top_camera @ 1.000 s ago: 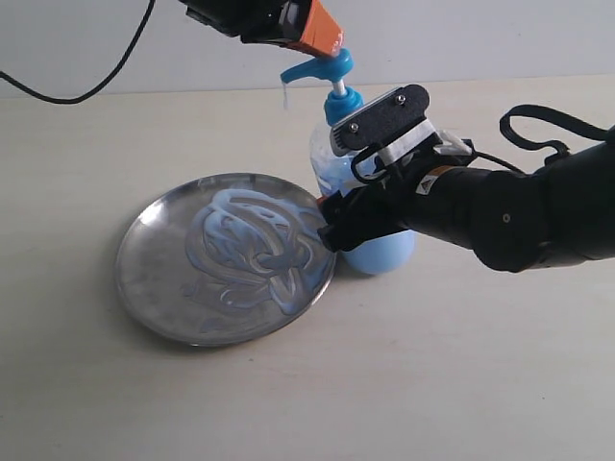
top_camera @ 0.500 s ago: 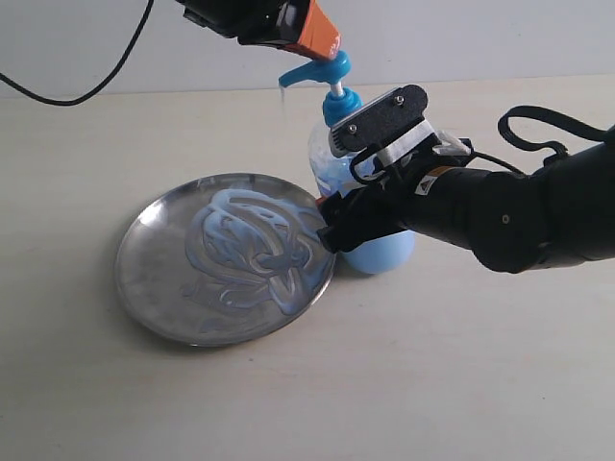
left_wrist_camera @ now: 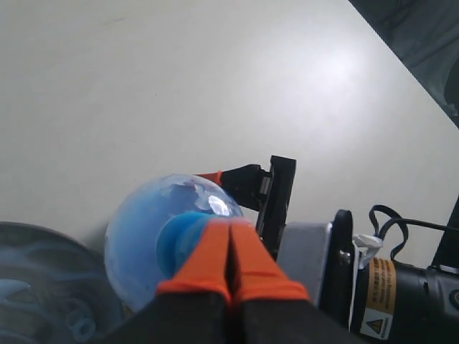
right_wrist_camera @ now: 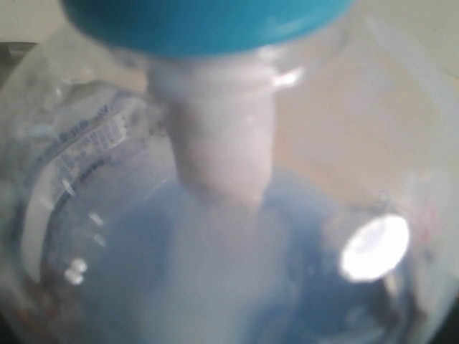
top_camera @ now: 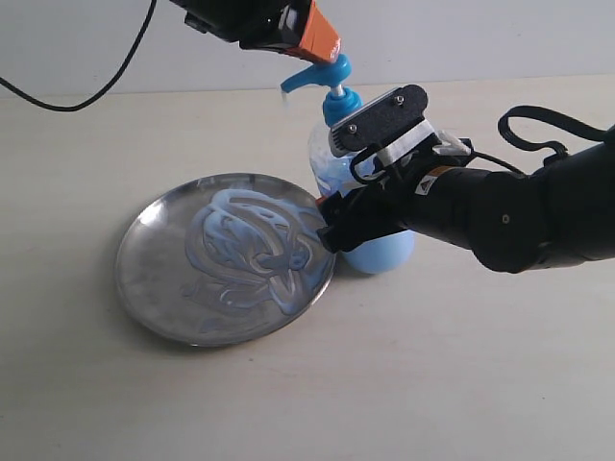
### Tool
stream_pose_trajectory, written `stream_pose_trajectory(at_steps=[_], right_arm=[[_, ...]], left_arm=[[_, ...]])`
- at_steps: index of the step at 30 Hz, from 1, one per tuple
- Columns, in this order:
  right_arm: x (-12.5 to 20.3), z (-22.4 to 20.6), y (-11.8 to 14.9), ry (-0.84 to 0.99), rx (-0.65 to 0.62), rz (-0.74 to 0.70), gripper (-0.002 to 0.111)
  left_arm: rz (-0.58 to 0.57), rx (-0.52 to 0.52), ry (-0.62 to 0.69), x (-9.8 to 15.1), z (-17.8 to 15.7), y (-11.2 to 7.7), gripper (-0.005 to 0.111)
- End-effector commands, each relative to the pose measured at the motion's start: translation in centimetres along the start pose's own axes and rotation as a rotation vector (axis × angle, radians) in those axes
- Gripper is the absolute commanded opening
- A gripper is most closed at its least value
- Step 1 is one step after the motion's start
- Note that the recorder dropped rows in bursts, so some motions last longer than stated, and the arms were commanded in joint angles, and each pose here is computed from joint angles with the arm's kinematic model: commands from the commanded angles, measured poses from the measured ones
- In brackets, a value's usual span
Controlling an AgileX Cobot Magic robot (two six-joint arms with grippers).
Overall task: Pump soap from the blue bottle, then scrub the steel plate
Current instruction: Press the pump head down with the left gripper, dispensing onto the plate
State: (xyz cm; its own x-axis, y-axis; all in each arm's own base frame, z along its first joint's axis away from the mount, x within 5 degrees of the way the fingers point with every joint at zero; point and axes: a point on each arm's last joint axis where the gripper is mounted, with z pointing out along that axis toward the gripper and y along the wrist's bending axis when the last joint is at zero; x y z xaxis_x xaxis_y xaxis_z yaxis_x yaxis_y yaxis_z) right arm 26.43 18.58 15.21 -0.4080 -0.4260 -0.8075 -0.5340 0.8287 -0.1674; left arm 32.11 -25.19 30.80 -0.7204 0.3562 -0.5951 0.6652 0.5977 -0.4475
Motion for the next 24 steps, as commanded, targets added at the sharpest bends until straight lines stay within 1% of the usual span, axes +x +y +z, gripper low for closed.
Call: stream_pose_trajectory(at_steps=[1, 13, 19, 24], right_arm=[[-1.7, 0.0, -0.3, -0.104, 0.033, -0.016, 0.000], [-1.7, 0.0, -0.3, -0.104, 0.033, -0.016, 0.000], [-1.7, 0.0, -0.3, -0.103, 0.032, -0.016, 0.000], [-1.7, -0.1, -0.3, -0.104, 0.032, -0.016, 0.000]], left_arm=[[0.005, -0.041, 0.262, 3.5, 3.0, 2.1, 0.000], [-0.001, -0.040, 0.264, 3.5, 3.1, 2.1, 0.000], [-0.024, -0.020, 0.348, 4.5, 4.3, 2.8, 0.000], [-0.013, -0.033, 0.305, 4.0, 3.8, 2.5, 0.000]])
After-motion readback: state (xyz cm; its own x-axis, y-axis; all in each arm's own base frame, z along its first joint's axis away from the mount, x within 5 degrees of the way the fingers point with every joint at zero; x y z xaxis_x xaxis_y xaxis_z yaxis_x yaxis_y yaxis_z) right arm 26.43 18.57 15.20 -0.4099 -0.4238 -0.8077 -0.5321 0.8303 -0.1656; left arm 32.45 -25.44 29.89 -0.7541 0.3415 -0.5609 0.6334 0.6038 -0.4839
